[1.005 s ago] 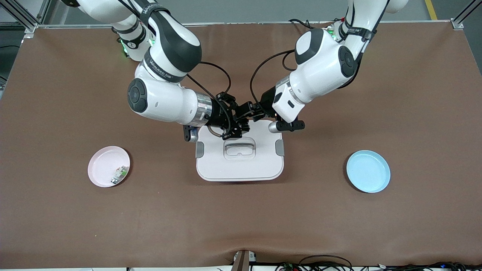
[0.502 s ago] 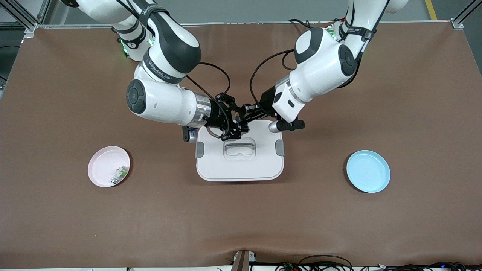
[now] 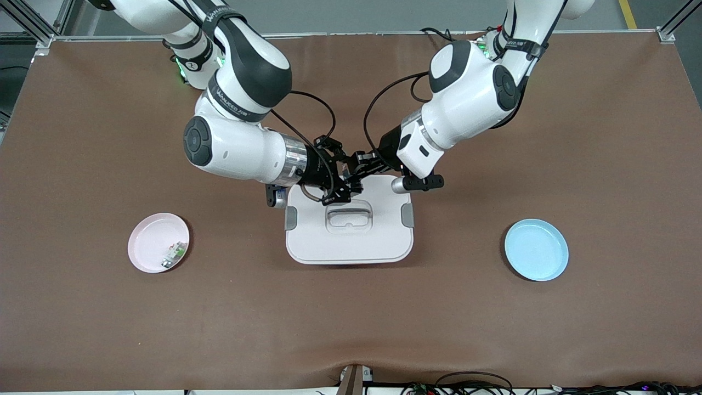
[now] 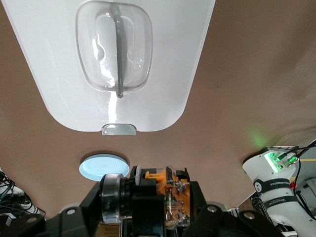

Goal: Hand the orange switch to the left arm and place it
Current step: 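Close the left gripper on the switch held by the right gripper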

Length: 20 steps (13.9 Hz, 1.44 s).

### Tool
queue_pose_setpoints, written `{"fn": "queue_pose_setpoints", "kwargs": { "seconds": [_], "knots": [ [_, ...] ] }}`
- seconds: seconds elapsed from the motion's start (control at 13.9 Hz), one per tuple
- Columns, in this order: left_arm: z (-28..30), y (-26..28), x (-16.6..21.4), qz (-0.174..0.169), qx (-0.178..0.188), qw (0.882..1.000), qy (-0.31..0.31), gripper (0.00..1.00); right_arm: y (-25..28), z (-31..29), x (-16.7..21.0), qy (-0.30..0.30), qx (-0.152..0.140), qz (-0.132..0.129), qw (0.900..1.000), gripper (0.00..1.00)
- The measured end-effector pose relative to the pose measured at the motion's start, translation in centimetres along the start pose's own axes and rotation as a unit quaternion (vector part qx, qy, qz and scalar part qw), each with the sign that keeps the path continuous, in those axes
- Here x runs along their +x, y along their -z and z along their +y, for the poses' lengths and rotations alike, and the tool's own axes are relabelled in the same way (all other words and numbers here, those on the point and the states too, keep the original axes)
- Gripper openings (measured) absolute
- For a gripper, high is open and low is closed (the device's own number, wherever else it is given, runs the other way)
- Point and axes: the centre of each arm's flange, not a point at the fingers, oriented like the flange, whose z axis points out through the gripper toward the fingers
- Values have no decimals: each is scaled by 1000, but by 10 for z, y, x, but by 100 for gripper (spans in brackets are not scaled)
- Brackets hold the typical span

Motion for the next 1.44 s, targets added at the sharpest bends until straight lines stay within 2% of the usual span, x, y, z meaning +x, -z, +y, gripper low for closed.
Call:
{"fn": "queue_pose_setpoints", "kwargs": {
  "seconds": [0.86,0.93,1.08,1.15,1.44],
  "knots": [
    [0,0,0,0,0,1000,0,38,0,0,0,-1,0,0,1000,72],
    [0,0,0,0,0,1000,5,38,1,-1,0,-4,2,-1,1000,77],
    [-4,-2,1,0,3,1000,14,32,3,-1,-1,-10,6,-2,1000,97],
    [-4,-3,2,0,3,1000,15,32,4,-1,-2,-11,6,-2,1000,100],
    [-5,-3,2,0,4,1000,16,32,4,-1,-2,-11,7,-2,1000,100]
  ]
}}
